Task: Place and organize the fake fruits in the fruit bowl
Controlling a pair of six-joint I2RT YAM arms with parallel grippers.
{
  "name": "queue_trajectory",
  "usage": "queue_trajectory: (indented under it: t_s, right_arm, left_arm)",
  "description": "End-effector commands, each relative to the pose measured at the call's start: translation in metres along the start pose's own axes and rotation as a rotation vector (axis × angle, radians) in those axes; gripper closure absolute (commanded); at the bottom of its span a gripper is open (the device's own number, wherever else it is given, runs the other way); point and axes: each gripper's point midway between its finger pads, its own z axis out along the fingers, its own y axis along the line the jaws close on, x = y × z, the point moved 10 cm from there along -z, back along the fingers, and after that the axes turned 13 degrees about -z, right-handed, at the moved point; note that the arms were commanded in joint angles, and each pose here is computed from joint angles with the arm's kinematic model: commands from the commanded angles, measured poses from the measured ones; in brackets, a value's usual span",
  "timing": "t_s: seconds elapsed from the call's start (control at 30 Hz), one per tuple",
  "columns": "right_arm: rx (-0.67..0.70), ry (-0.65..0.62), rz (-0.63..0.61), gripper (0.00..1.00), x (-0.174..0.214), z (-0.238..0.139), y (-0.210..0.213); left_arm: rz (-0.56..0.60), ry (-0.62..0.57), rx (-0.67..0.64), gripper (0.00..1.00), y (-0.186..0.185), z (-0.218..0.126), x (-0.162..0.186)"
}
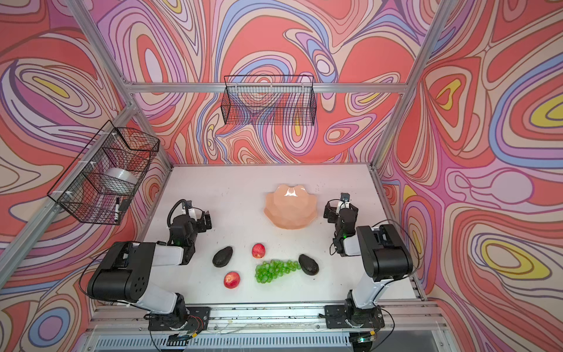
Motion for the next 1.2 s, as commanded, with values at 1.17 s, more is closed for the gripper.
queue_trajectory:
  t_s: [1.17]
  right_arm:
    - [0.009,0.002,0.009,0.02,-0.0005,0.0026,-0.004]
  left_arm:
    - [0.004,-0.015,0.016,0.01,0.0002,0.0022,-0.0059]
